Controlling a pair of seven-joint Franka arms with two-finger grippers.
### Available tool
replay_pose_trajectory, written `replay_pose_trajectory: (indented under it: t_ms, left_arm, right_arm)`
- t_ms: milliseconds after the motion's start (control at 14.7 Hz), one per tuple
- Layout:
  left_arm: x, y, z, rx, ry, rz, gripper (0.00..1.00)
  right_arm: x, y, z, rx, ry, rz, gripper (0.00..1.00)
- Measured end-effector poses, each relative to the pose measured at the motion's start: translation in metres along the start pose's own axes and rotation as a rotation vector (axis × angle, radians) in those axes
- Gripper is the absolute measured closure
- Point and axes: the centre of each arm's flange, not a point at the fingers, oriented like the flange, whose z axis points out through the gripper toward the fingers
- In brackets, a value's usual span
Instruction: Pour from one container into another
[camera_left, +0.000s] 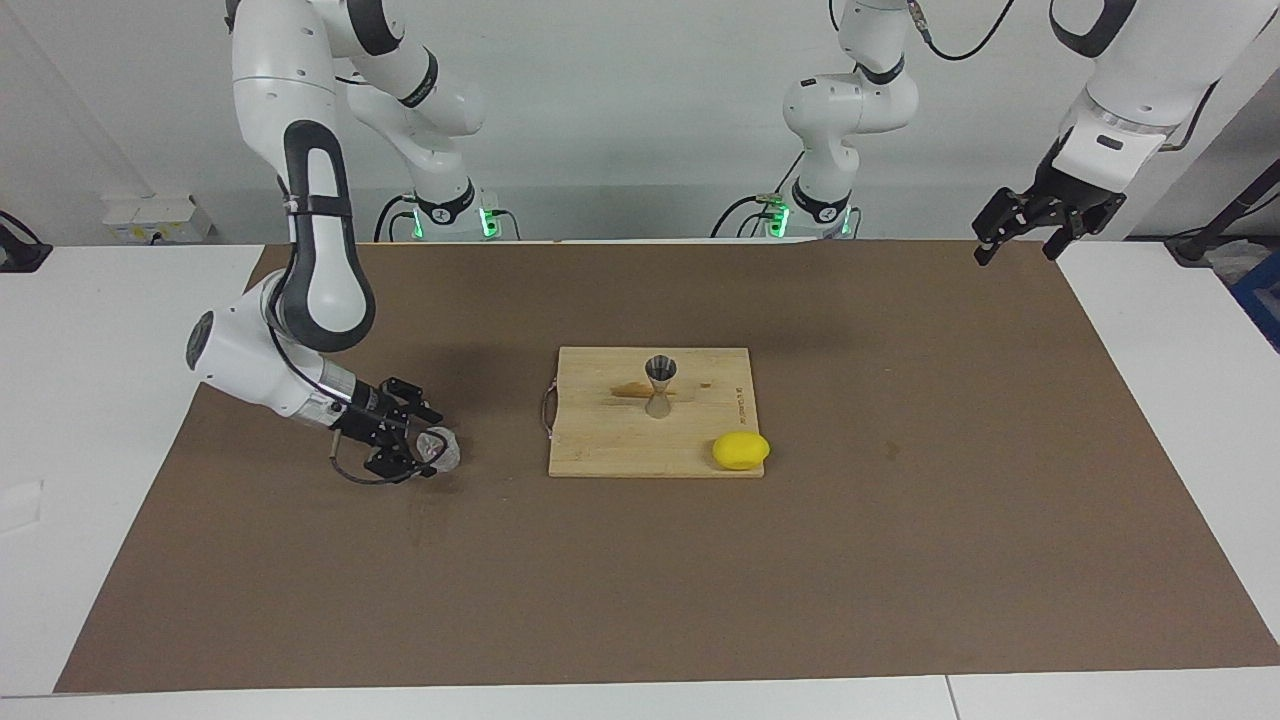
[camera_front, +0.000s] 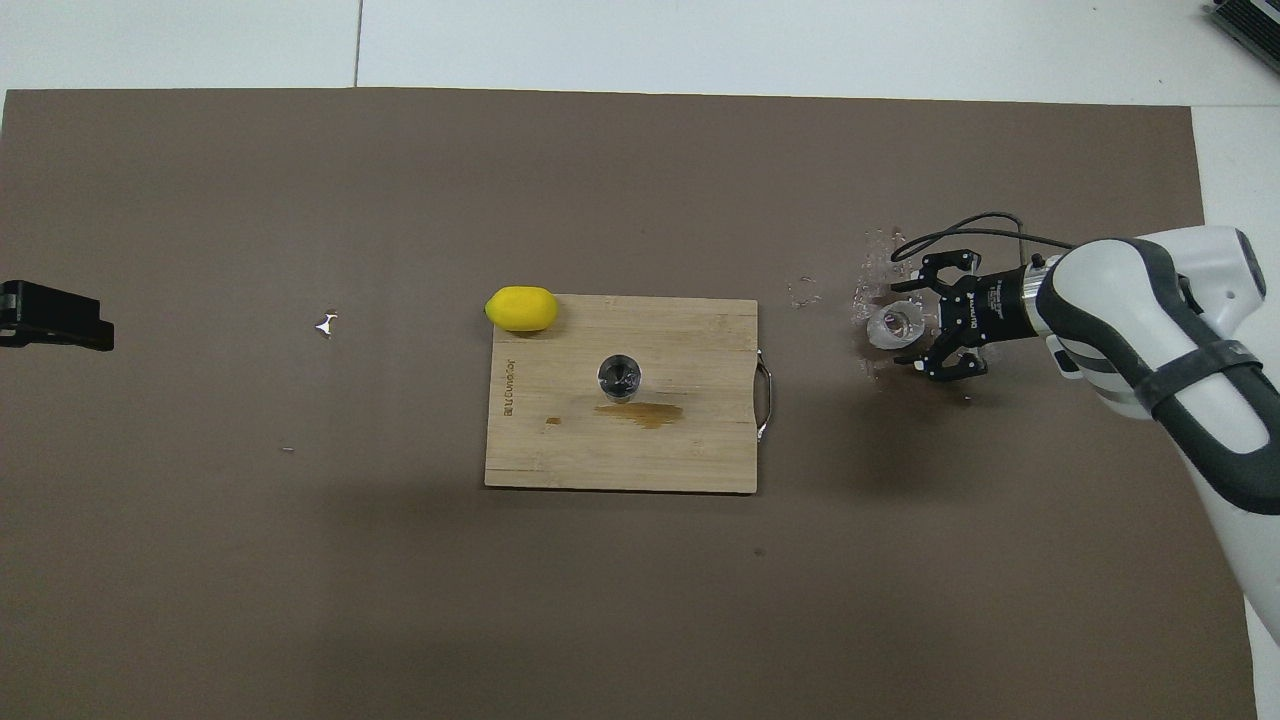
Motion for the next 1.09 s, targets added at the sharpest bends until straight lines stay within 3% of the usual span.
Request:
replay_pose_trajectory:
  t_ms: [273,751,1092]
  left_arm:
    - [0.000,0.000,0.000,0.000,0.000,0.000,0.00]
    - [0.000,0.000,0.000,0.000,0.001,0.000,0.00]
    - [0.000,0.000,0.000,0.000,0.001,0.000,0.00]
  right_arm:
    - [-0.038,0.000,-0.043,-0.055,0.184,-0.256,0.00]
    - [-0.101,0.003,-0.054,-0.286,0.388,-0.873,0.00]
    - [-0.152,0.011,-0.120,-0.334,0.459,-1.083,0.00]
